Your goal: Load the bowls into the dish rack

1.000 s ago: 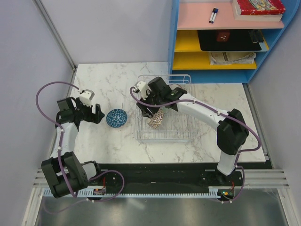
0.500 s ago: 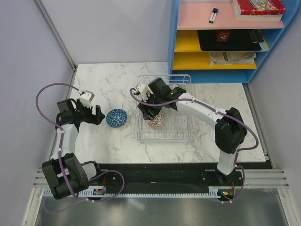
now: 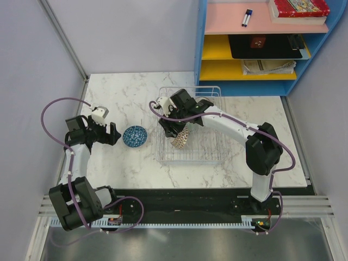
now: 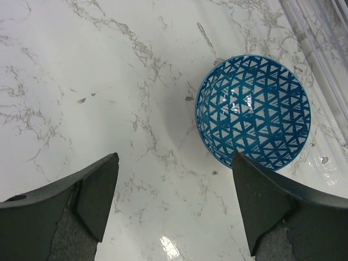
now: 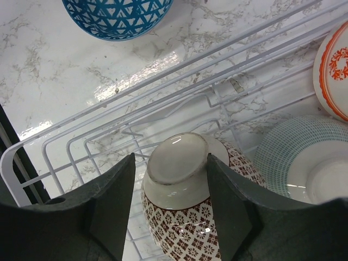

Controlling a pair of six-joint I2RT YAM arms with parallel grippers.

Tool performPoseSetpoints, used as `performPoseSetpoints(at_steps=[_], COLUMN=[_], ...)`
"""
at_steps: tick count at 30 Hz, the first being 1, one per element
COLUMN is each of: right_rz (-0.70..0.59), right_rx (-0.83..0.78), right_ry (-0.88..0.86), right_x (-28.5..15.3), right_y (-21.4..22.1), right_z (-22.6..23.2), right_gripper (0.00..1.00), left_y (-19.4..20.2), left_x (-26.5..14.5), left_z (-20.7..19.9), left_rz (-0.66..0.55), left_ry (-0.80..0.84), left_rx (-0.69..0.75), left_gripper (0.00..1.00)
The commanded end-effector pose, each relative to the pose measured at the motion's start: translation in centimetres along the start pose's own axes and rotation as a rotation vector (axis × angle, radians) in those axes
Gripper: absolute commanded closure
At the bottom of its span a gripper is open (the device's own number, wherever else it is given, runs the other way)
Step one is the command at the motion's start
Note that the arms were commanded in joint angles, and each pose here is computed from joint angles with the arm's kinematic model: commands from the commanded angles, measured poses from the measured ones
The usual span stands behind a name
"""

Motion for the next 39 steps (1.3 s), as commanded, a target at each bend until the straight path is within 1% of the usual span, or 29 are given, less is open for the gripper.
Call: performPoseSetpoints(at_steps=[1,4,6,11,13,14,16,19,25,27,30,33,35,37,38,39], right_rz=[0.077,0.002,-0.032,-0.012,-0.019,-0.045,-0.050,-0.020,0.091,0.112,0.117,0.073,0.017,-0.025,-0.010,-0.032], right_rx=[0.024,0.003,0.000,0.010,0.013,0.003,0.002,0.008,0.000,-0.012,-0.022,-0.040,-0.073,-0.133,-0.161,-0.195], right_ry=[-0.015,0.083,0.090,0.074,0.108,0.127,0.120,0.066,-0.080,-0.106,-0.080,0.001,0.056,0.091,0.106,0.113], right_x=[-0.5,-1.7,-2.4,-2.5,-2.3,-2.6,-2.7,-2.5,-0.9,-0.4,0.0,-0.4,-1.4,-2.3,-2.4,-2.9], right_y=[1.3,-0.6,-1.4,-0.6,-0.2,-0.7,-0.8,-0.2,2.4,2.9,2.8,1.5,-0.2,-2.1,-2.1,-3.4], right_z=[1.4,0.2,0.2,0.6,0.1,-0.2,-0.1,0.7,2.8,3.5,3.3,2.2,1.5,1.4,1.8,2.1], right_gripper=[0.38,0.38,0.38,0.38,0.38,0.38,0.38,0.38,0.40,0.40,0.40,0.41,0.40,0.40,0.40,0.40], left_y=[-0.8,-0.8,-0.8,-0.6,-0.6,-0.6,-0.6,-0.5,-0.4,-0.4,-0.4,-0.3,-0.4,-0.2,-0.2,-0.3], left_x=[-0.2,-0.2,-0.3,-0.2,-0.2,-0.2,-0.2,-0.2,-0.2,-0.1,-0.1,-0.1,-0.2,-0.3,-0.2,-0.3], left_z=[0.0,0.1,0.0,0.0,0.0,0.0,0.0,-0.1,-0.1,0.0,0.0,0.1,0.6,1.3,1.6,2.0], left_rz=[-0.050,-0.051,-0.052,-0.052,-0.054,-0.054,-0.053,-0.053,-0.050,-0.051,-0.051,-0.051,-0.057,-0.049,-0.048,-0.055], left_ry=[0.000,-0.003,-0.003,0.002,0.002,0.001,0.002,0.004,0.003,0.002,0.002,-0.011,-0.037,-0.077,-0.092,-0.109], left_rx=[0.023,0.021,0.024,0.022,0.023,0.022,0.021,0.022,0.017,0.018,0.015,0.014,0.007,-0.020,-0.028,-0.031], left_gripper=[0.09,0.09,0.09,0.09,0.09,0.09,0.09,0.09,0.09,0.09,0.09,0.09,0.09,0.09,0.09,0.09])
Point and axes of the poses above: each gripper's point midway between its finger pads, its own x axis out along the fingers, its own z axis along the line the jaws close on, y = z × x, the point moved 2 cm from there along -x, back along the fingers, and after that the axes turned 8 degrees about x, right-handed, at the moved point
